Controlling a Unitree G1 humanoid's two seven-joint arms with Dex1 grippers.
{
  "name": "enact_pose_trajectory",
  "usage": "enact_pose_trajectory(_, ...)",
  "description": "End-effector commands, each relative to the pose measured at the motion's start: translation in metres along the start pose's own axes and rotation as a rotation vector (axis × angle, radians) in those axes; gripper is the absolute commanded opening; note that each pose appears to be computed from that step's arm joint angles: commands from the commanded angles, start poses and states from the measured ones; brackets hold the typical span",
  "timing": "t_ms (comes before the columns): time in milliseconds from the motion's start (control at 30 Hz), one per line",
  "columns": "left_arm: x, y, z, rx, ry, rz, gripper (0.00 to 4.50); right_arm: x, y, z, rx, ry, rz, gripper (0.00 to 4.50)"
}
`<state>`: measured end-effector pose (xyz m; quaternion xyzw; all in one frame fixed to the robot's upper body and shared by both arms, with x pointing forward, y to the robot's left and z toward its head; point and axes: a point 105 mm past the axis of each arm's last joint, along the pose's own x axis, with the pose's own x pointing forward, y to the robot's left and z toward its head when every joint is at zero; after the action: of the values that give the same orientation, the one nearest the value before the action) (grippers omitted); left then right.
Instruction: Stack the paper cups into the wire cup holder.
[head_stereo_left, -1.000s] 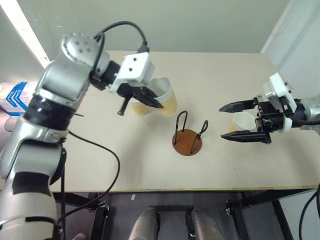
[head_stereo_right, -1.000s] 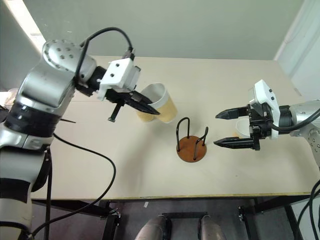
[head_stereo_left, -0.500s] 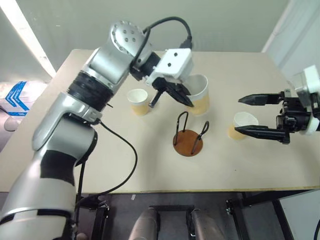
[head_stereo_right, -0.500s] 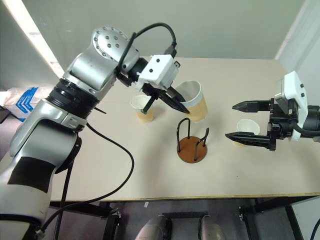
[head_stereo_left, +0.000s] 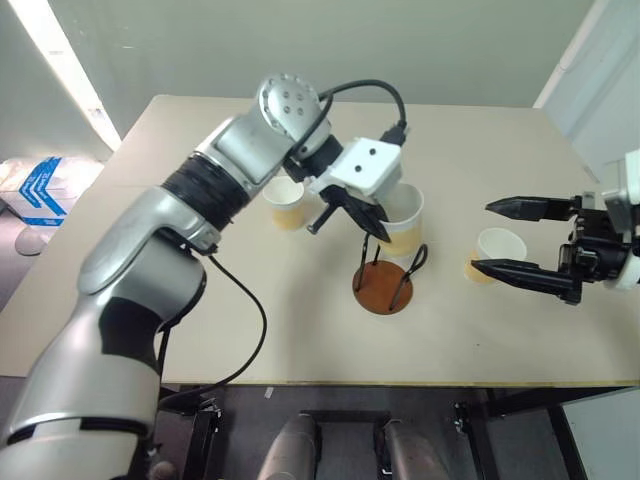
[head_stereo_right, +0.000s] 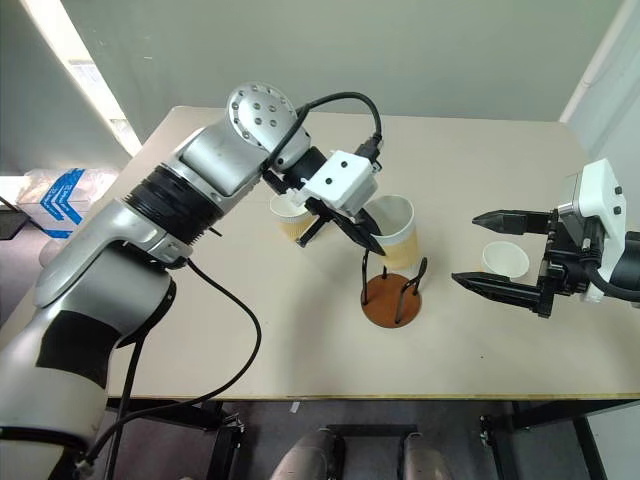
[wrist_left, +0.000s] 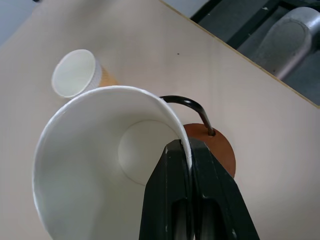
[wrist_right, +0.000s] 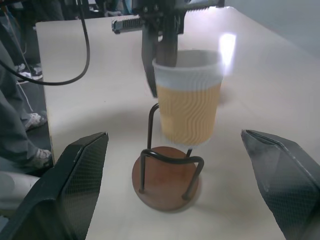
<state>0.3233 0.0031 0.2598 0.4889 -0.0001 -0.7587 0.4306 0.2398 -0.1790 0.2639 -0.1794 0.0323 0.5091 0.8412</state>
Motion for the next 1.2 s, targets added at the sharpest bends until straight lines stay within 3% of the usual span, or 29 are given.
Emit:
enact_pose_trajectory(33,0.005,0.003,0.002,0.033,0.002,-0.018,0.21,-0.004,0.0,0.01,-0.058,-0.015,-0.031,4.5)
enact_pose_trajectory(133,0.008,0.012,0.003,0.014,-0.016,0.015,0.92,-0.005,-0.004,0.008,-0.071,0.005,-0.055,4.5)
enact_pose_trajectory(400,-0.019,0.033,0.005,-0.1,-0.118,0.203,3.7,-0.003,-0.029,-0.019,-0.086,0.186,-0.172,4.5)
enact_pose_trajectory(633,-0.079,0.029,0.004,-0.272,-0.334,0.444,3.7,0.002,-0.043,-0.041,-0.131,0.37,-0.157,4.5)
enact_pose_trajectory(733,-0.1,0.015,-0.006,-0.339,-0.366,0.548,3.7,0.001,-0.053,-0.057,-0.198,0.489,-0.133,4.5)
enact_pose_trajectory(1200,-0.099,-0.052,-0.043,-0.576,-0.281,0.768,3.7,-0.002,-0.093,-0.113,-0.265,0.719,-0.009,4.5)
